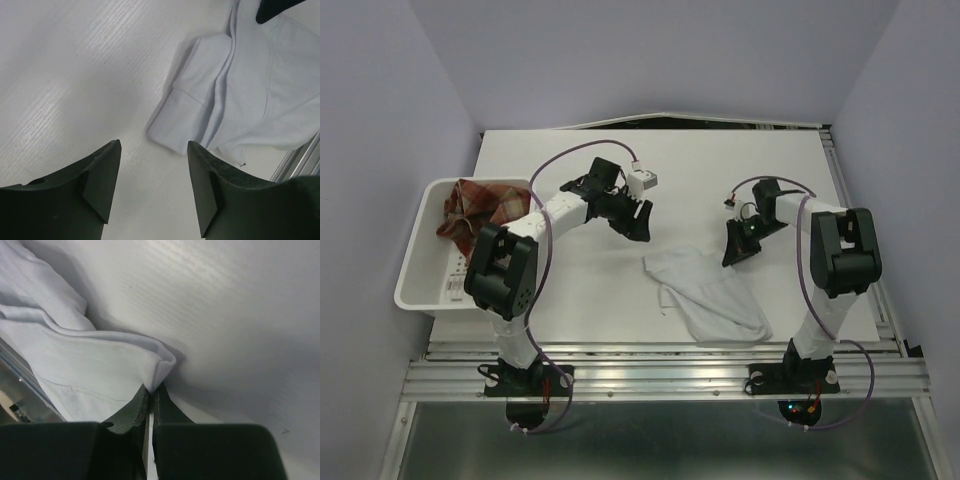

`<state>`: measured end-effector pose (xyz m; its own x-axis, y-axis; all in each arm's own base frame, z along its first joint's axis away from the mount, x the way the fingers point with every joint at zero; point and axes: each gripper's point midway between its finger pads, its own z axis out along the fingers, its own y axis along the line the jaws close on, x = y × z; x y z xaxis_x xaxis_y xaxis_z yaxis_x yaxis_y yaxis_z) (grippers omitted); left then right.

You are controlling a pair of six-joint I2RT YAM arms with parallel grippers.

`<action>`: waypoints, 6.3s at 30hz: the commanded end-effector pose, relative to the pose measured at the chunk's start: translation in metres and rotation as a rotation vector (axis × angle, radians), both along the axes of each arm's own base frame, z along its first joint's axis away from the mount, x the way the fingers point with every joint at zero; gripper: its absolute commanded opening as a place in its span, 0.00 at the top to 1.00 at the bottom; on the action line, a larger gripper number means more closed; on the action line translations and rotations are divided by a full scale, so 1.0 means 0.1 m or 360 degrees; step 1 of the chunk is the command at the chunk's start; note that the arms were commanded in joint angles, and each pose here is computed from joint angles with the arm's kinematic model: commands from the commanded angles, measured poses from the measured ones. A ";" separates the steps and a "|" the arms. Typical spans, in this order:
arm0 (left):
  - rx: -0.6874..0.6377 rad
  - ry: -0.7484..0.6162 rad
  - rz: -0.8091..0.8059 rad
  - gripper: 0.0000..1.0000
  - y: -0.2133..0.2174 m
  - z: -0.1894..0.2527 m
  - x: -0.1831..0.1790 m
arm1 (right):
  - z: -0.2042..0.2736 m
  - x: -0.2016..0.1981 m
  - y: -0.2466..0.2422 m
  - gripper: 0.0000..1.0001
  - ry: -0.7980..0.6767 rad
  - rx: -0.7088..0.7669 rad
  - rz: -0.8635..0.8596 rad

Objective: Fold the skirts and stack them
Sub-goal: Flatten the skirt out

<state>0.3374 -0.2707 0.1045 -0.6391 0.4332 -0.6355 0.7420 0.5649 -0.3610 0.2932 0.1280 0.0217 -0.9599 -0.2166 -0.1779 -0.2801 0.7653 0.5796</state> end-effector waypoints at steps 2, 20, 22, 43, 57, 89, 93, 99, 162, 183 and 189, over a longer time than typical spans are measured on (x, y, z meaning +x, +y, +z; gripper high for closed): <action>-0.0019 -0.0156 -0.0043 0.34 0.04 0.25 -0.05 | 0.54 0.62 -0.13 0.99 -0.0476 -0.0168 -0.0048; 0.0044 -0.1173 -0.0574 0.28 0.10 0.63 0.08 | 1.70 0.69 -0.24 0.99 -0.0921 -0.0244 0.0016; 0.0070 -0.1275 -0.0543 0.28 0.07 0.67 0.22 | 1.89 0.71 -0.23 0.99 -0.0997 -0.0226 0.0002; 0.0070 -0.1592 -0.0668 0.10 -0.65 0.39 0.65 | 2.45 0.63 -0.09 0.99 -0.1153 -0.0072 0.0067; 0.0083 -0.1606 -0.0693 0.12 -0.92 0.17 1.05 | 2.62 0.59 -0.09 0.99 -0.1235 -0.0072 0.0074; -0.0031 -0.1210 -0.0270 1.00 0.51 2.10 -0.78 | 3.67 -0.24 -0.42 0.99 -0.1934 -0.0130 -0.0253; -0.0110 -0.1167 -0.0350 1.00 0.55 2.27 -1.11 | 3.75 -0.46 -0.43 0.99 -0.1967 -0.0103 -0.0294; -0.0117 -0.0984 -0.0350 1.00 0.54 2.18 -1.24 | 3.51 -0.25 -0.45 0.99 -0.1864 -0.0128 -0.0345; 0.1042 -0.0289 -0.0365 0.95 0.83 -0.73 -0.17 | -0.28 1.04 -0.88 0.59 -0.0370 -0.0882 0.0000; 0.0431 -0.0461 -0.0362 0.63 0.05 0.27 -0.15 | 1.12 1.18 0.07 0.48 -0.0764 -0.0303 0.0266; 0.0473 -0.0379 -0.0206 0.66 -0.06 -0.11 0.28 | 0.61 0.06 0.06 0.54 -0.0376 -0.0292 0.0517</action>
<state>0.3349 -0.2674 0.0928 -0.3766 0.7356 -0.5631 0.8989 0.4370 -0.0304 0.3760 0.1325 0.1152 -0.7528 -0.4511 -0.4794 -0.6063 0.7589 0.2379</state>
